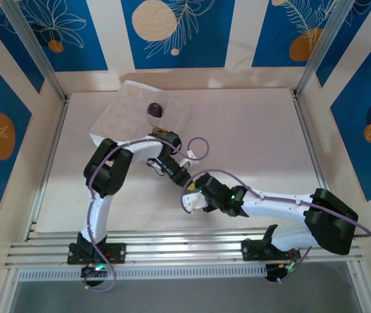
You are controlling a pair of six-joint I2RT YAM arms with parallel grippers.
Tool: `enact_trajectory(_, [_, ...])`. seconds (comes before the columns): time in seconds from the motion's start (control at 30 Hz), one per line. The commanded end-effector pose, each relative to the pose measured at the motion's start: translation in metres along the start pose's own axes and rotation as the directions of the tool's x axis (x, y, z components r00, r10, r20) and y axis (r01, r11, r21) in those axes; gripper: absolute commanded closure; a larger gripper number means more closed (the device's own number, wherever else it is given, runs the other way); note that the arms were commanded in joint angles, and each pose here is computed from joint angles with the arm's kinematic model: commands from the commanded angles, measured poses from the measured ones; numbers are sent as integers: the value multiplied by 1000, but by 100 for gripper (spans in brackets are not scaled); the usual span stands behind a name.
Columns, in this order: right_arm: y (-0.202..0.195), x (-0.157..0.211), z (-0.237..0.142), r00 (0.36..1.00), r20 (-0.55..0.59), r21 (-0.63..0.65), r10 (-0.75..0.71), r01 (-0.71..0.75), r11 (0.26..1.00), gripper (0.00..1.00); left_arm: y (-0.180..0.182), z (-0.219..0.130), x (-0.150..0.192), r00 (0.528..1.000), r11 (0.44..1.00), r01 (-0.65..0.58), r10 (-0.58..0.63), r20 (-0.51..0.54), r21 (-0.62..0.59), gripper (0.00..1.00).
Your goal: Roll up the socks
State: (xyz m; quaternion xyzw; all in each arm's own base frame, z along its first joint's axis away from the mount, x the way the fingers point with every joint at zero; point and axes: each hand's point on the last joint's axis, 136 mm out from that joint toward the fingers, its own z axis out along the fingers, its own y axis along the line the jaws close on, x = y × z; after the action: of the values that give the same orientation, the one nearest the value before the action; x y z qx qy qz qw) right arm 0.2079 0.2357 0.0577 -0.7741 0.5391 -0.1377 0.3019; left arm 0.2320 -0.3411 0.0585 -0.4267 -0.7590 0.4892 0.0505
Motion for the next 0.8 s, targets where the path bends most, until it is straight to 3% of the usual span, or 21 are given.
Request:
enact_trajectory(0.0, [3, -2, 9, 999, 2, -32, -45, 45, 998, 34, 5, 0, 8, 999, 999, 49, -49, -23, 23, 82])
enact_trajectory(0.17, [5, 1, 30, 997, -38, -60, -66, 64, 996, 36, 2, 1, 9, 998, 997, 56, -54, -24, 46, 82])
enact_trajectory(0.33, [10, 2, 47, 994, -76, -93, -82, 74, 993, 48, 0, 1, 11, 998, 996, 56, -55, -24, 63, 82])
enact_trajectory(0.4, [13, 1, 49, 994, -77, -108, -76, 68, 992, 60, -2, 0, 11, 999, 997, 51, -50, -22, 65, 82])
enact_trajectory(0.5, [17, -3, 48, 997, -65, -124, -52, 44, 991, 95, -5, -3, 9, 999, 998, 31, -31, -8, 62, 82])
enact_trajectory(0.53, [19, -6, 47, 997, -56, -131, -43, 36, 991, 100, -6, -6, 7, 1000, 998, 24, -24, -1, 56, 82])
enact_trajectory(0.77, [13, -21, 18, 982, 26, -121, 186, -181, 976, 100, -12, -48, -17, 986, 996, -33, 45, 159, -78, 77])
